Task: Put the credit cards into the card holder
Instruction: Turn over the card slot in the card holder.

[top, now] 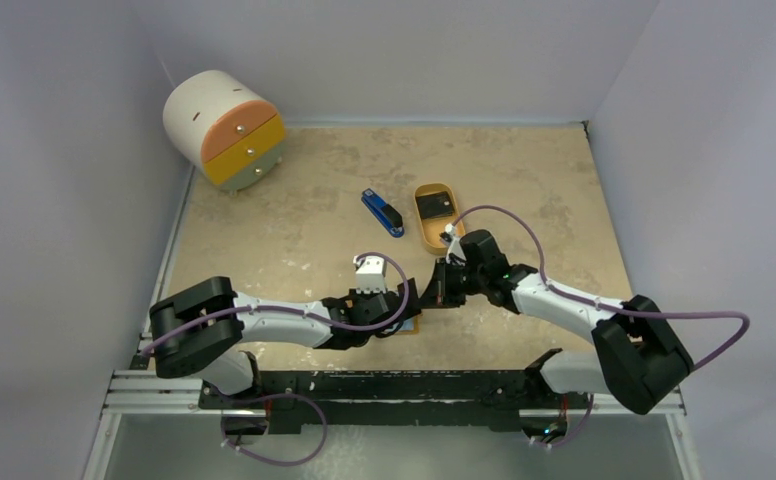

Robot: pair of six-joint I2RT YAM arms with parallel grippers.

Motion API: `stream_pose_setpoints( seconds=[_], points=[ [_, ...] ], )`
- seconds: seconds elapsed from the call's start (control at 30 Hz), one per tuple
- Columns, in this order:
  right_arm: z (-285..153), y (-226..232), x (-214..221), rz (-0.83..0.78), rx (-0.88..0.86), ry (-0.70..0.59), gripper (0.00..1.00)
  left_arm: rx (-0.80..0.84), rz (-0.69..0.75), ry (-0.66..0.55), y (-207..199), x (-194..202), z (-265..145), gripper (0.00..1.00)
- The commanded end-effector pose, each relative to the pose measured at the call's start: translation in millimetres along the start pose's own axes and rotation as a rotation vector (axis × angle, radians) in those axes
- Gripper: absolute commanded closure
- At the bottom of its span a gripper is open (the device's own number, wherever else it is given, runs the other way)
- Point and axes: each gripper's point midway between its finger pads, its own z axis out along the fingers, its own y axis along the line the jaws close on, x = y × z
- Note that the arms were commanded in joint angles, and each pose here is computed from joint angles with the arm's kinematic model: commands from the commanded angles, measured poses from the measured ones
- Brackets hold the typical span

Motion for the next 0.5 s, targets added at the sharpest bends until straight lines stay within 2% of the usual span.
stream_pose_setpoints(
  seconds=[0.0, 0.23, 0.47],
  points=[
    [0, -3, 5, 0.012, 0.008, 0.019, 1.00, -0.030, 0.038, 0.055, 15, 16, -4, 0.92],
    [1, -13, 13, 0.015, 0.044, 0.048, 1.00, -0.032, 0.039, 0.055, 15, 16, -4, 0.92],
    [8, -9, 16, 0.025, 0.005, 0.078, 1.00, -0.031, 0.035, 0.053, 14, 15, -4, 0.92]
  ],
)
